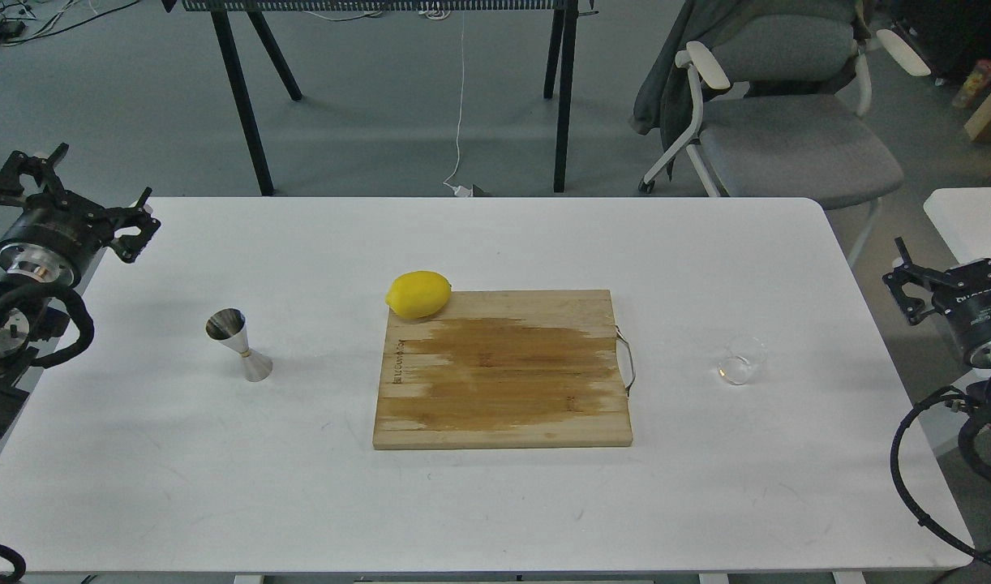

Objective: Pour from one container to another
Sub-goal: 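Move the left gripper toward the steel jigger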

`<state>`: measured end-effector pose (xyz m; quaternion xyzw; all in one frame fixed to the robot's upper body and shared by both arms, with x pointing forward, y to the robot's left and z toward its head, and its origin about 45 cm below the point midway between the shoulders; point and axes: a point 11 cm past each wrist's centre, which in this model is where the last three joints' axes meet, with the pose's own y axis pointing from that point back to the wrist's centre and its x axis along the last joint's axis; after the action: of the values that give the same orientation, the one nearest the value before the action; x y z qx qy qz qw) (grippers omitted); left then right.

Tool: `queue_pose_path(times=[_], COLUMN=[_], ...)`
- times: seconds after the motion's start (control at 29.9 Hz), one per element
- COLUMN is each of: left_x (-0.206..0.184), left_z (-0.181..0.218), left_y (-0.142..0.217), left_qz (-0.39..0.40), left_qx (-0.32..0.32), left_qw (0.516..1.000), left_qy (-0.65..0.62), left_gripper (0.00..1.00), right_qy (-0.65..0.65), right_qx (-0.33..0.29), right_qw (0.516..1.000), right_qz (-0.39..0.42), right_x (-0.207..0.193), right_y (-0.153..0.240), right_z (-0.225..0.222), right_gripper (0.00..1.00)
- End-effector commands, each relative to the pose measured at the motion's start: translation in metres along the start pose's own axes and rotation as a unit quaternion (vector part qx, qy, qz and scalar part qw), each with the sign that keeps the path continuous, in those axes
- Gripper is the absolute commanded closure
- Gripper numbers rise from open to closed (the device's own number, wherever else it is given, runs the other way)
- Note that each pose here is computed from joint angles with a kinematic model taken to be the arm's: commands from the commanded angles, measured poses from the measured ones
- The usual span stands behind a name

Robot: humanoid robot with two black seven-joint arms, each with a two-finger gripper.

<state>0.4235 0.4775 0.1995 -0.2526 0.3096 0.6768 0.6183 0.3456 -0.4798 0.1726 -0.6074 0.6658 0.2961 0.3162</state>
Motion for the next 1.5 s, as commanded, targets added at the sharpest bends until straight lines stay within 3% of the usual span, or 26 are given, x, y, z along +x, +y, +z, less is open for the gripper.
queue_pose_path(times=[0.0,0.13,0.33,0.43,0.6,0.74,0.84,1.07,1.47], left_x=[0.005,0.013,0.057,0.040,0.017,-0.028,-0.047,-0.071,-0.123], left_z=[0.003,0.007,0.048,0.070,0.138,0.184,0.214,0.212,0.162], left_y=[0.003,0.007,0.029,0.019,0.020,0.011,0.019,0.007,0.045], left_qz=[0.006,0.016,0.092,0.077,0.068,0.037,0.035,0.057,0.112], left_qx=[-0.003,-0.010,-0.105,-0.140,-0.203,-0.242,-0.280,-0.174,-0.190], left_qw=[1.000,1.000,0.990,0.987,0.976,0.958,0.916,0.827,0.641], left_qy=[-0.002,-0.002,0.026,0.022,-0.042,-0.149,-0.286,-0.531,-0.735], left_gripper=[0.00,0.00,0.00,0.00,0.00,0.00,0.00,0.00,0.00], right_qy=[-0.005,-0.006,-0.007,-0.006,-0.006,-0.006,-0.006,-0.007,-0.006], right_qx=[-0.001,-0.002,-0.003,-0.003,-0.003,-0.003,-0.003,0.000,0.003], right_qw=[1.000,1.000,1.000,1.000,1.000,1.000,1.000,1.000,1.000], right_qz=[0.000,0.000,0.001,0.002,0.005,0.007,0.009,0.011,0.024], right_x=[0.000,0.000,0.001,0.002,0.004,0.006,0.007,0.009,0.018], right_y=[0.000,0.000,0.001,0.002,0.004,0.005,0.007,0.008,0.018], right_z=[0.004,0.006,0.007,0.008,0.008,0.008,0.008,0.008,0.006], right_gripper=[0.00,0.00,0.00,0.00,0.00,0.00,0.00,0.00,0.00])
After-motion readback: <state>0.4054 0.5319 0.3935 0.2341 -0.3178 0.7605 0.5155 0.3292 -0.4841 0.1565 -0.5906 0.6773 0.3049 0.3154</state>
